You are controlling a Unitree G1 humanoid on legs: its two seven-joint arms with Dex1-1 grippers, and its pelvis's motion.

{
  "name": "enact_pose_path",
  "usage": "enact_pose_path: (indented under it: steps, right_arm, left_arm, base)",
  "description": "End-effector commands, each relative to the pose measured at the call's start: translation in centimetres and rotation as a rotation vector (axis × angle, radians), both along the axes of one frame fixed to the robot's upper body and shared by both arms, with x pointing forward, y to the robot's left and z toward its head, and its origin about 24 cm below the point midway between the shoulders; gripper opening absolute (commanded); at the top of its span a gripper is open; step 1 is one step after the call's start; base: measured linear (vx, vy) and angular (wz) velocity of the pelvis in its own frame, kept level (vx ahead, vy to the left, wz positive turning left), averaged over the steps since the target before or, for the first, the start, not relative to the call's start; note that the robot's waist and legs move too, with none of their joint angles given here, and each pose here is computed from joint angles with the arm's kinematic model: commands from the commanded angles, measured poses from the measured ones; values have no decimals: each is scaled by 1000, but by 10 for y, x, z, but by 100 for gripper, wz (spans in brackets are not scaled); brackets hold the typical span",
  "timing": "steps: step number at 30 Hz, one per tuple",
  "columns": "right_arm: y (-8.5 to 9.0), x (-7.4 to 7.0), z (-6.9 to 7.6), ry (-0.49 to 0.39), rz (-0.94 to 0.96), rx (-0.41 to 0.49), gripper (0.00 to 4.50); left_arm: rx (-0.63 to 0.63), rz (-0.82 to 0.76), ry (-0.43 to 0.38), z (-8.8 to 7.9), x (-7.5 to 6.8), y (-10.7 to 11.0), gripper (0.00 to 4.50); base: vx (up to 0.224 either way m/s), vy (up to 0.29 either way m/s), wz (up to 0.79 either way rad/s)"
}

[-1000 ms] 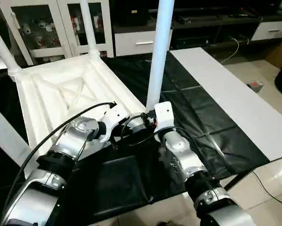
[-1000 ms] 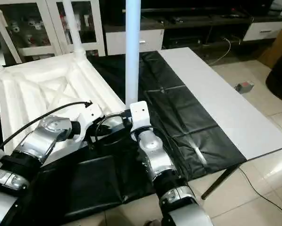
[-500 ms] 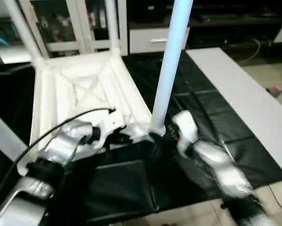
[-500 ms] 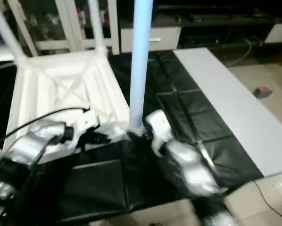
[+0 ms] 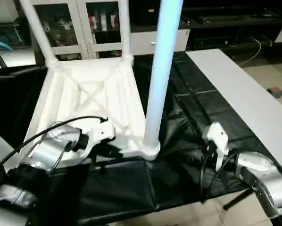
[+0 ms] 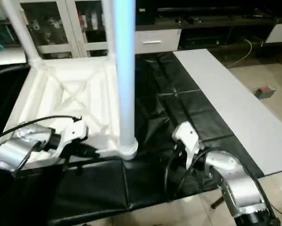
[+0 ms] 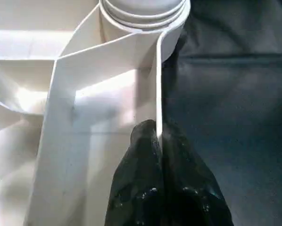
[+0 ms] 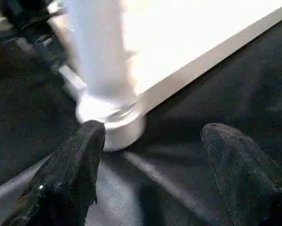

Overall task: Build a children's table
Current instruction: Rotate leg to tighten

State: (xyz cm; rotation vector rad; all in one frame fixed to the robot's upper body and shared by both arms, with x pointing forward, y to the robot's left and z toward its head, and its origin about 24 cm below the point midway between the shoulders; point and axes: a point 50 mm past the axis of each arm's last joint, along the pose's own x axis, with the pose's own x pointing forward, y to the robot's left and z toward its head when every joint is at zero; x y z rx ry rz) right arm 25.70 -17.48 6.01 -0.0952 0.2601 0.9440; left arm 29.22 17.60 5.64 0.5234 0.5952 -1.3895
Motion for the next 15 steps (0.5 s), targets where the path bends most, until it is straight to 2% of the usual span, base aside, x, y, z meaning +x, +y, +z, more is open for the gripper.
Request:
enact_pose_path:
  steps: [1,2,3,5,6,8,9,10,13,15]
  right_arm:
    - [0,3,8,-23,-27,16,352]
    - [2,2,9,-23,-24,21,352]
    - [3,2,9,-23,-22,24,352]
    - [5,0,10,-20,-23,40,355]
    - [5,-1,9,-18,-21,44,355]
    - [6,-4,8,-13,-23,51,355]
    - [6,-5,8,-11,-25,53,355]
    - [6,-6,8,-11,-27,54,355]
    - [5,-10,11,-11,-55,80,355]
    - [4,-11,12,-14,-72,88,355]
  left_arm:
    - [64,-11,-15,-12,-2,-3,0]
    - [59,48,-49,-11,5,-3,0]
    - [51,75,-49,-10,7,-4,0]
    - [32,111,-51,-5,10,-4,55]
    - [13,126,-62,-2,12,-5,55]
    - [-38,133,-71,7,9,-7,67]
    - [-62,139,-81,10,8,-8,95]
    - [-87,138,-93,14,6,-8,95]
    - [-228,140,-193,36,-2,-11,119]
    - [-256,153,-216,42,-6,-9,119]
  base:
    - [0,0,0]
    - [0,0,0]
    - [0,0,0]
    - [0,0,0]
    - [0,0,0]
    - [0,0,0]
    - [0,0,0]
    - [0,0,0]
    - [0,0,0]
    - [0,0,0]
